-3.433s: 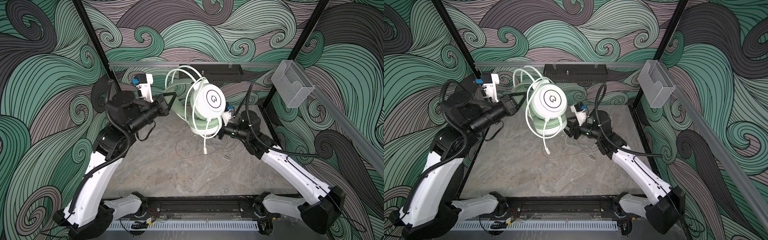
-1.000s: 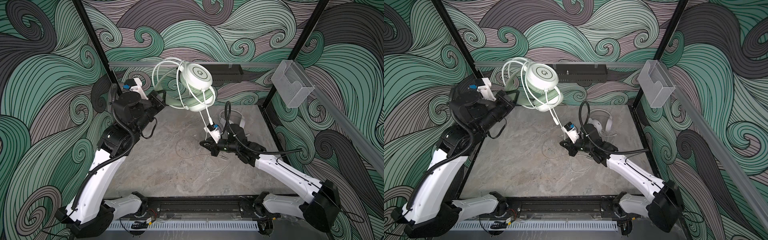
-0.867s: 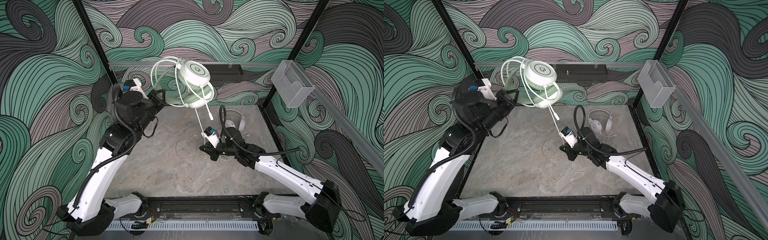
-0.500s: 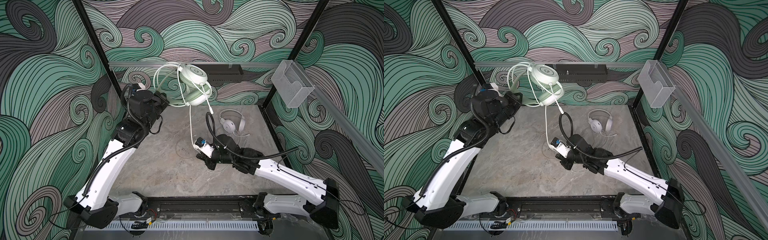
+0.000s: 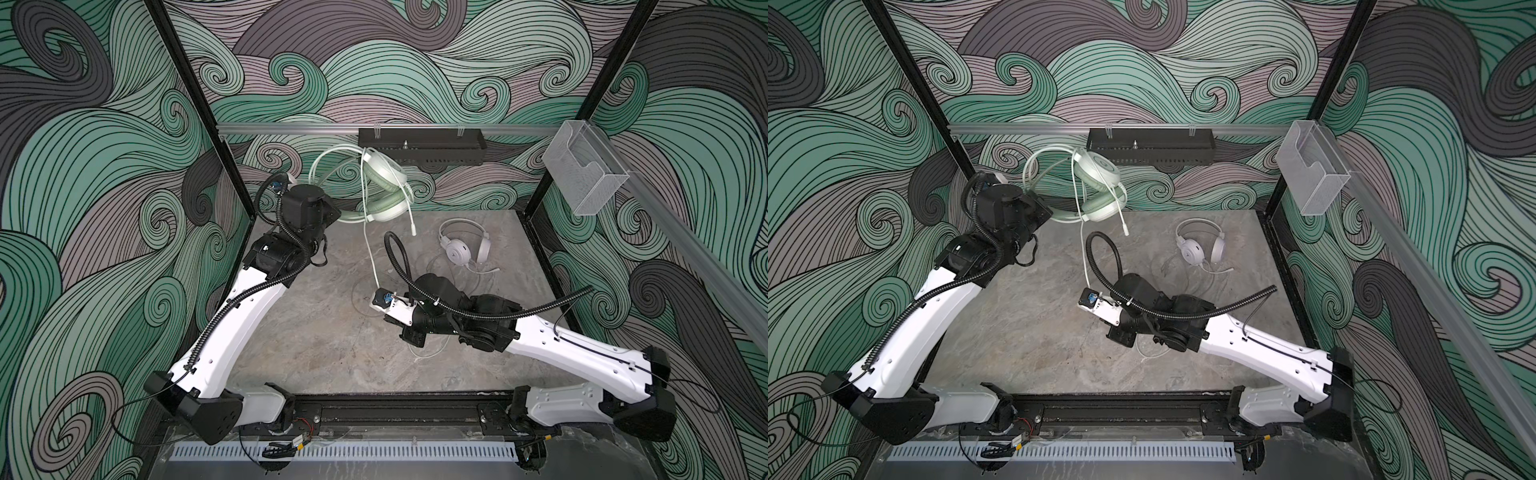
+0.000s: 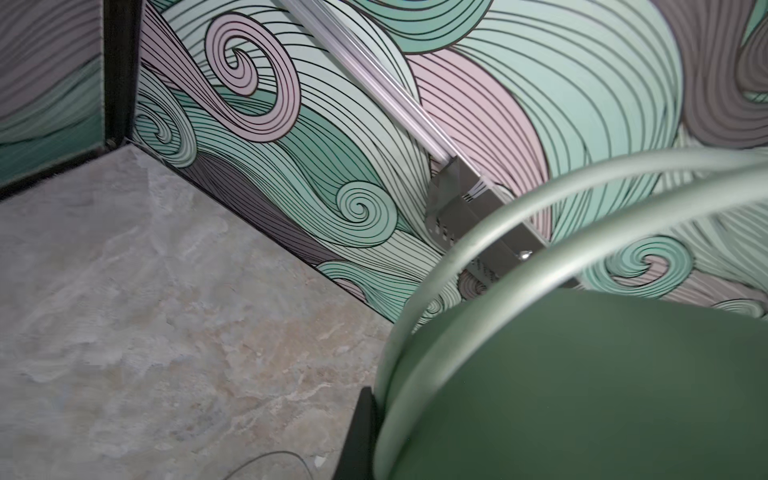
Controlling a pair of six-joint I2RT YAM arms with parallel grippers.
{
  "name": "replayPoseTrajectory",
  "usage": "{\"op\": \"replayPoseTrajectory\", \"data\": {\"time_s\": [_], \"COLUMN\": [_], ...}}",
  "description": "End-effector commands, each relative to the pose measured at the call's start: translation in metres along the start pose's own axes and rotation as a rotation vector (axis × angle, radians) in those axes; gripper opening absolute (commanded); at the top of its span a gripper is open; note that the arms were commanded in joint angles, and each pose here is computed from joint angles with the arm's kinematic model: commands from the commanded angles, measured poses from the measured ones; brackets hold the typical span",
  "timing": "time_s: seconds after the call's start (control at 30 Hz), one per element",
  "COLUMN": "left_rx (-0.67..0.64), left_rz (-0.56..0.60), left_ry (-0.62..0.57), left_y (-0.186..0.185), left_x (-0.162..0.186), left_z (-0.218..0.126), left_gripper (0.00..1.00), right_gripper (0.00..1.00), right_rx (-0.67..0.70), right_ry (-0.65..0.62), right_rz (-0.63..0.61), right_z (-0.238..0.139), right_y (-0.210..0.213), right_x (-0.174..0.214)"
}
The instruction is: Wrap the headphones
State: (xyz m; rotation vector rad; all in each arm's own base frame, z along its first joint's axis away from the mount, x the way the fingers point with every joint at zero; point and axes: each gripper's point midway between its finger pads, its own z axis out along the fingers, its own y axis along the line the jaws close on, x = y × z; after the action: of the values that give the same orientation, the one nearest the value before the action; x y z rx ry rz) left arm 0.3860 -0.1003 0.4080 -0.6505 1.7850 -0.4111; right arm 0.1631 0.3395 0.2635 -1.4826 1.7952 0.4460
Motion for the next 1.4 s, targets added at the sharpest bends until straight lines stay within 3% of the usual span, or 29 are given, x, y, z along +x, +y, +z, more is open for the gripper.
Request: {"op": "replayPoseTrajectory", "data": {"time_s": [0.0, 0.37, 0.63, 0.77, 1.0, 1.37], "left_rx": [-0.042, -0.128, -0.127, -0.107, -0.045, 0.198], "left_rz": [0.085, 0.344, 0.591, 0.662, 0.735, 0.725], "left_ry": [-0.103, -0.017, 0.037, 0.052, 0.112, 0.203], "left_y": [0.008, 0.030, 0.035, 0.041, 0.049, 0.026], "left_x": [-0.018, 0.037, 0.063, 0.067, 0.082, 0.098], "left_z": [-0.002, 0.013, 0.004, -0.005, -0.015, -0.044], "left_gripper": [0.00, 0.00, 0.00, 0.00, 0.00, 0.00], "right_gripper": [0.00, 0.00, 0.00, 0.00, 0.00, 0.00], "right_rx": [0.024, 0.040, 0.157, 0.205, 0.286, 0.381], "right_ry": [0.025, 0.058, 0.086, 0.095, 0.102, 0.122], "right_rz": [-0.014, -0.036, -0.082, -0.081, -0.053, 0.026], "right_z": [-0.011, -0.022, -0.040, -0.050, -0.066, -0.075], "right_y": [-0.005, -0.014, -0.045, -0.064, -0.101, -0.149], "right_x": [-0.001, -0.019, -0.031, -0.032, -0.031, -0.020]}}
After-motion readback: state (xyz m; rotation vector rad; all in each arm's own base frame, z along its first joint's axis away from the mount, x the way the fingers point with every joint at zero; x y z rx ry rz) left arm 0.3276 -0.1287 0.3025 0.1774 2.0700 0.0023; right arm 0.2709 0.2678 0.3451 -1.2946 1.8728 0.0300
